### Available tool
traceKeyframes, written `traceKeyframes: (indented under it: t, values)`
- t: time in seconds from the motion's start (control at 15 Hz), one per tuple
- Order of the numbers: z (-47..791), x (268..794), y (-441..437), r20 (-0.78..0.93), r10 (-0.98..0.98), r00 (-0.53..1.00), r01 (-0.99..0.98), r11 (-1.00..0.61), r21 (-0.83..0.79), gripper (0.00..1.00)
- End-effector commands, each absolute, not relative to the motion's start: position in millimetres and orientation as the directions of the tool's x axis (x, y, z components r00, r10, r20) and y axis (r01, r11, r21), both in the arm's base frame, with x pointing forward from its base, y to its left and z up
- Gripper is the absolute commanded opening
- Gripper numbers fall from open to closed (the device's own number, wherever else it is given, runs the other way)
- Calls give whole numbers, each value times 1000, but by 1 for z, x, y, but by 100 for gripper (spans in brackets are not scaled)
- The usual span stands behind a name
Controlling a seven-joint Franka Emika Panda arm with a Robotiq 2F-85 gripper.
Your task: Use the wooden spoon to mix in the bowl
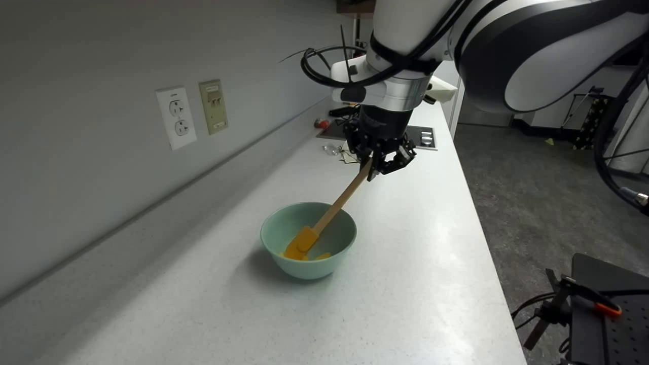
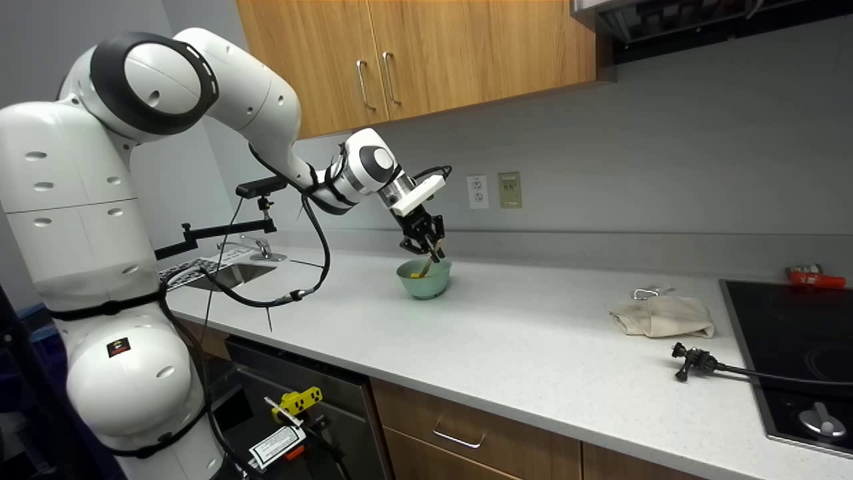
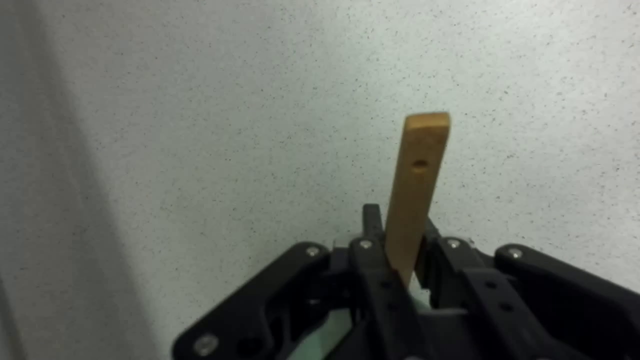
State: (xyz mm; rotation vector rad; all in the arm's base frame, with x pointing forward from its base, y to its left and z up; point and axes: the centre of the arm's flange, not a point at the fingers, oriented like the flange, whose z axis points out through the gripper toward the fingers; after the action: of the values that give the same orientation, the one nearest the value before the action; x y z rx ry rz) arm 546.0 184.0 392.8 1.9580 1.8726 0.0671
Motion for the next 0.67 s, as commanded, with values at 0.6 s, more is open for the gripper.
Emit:
traceKeyframes:
  t: [0.6]
  values:
    - [394,549,159,-342,938,49,931,80,355,4]
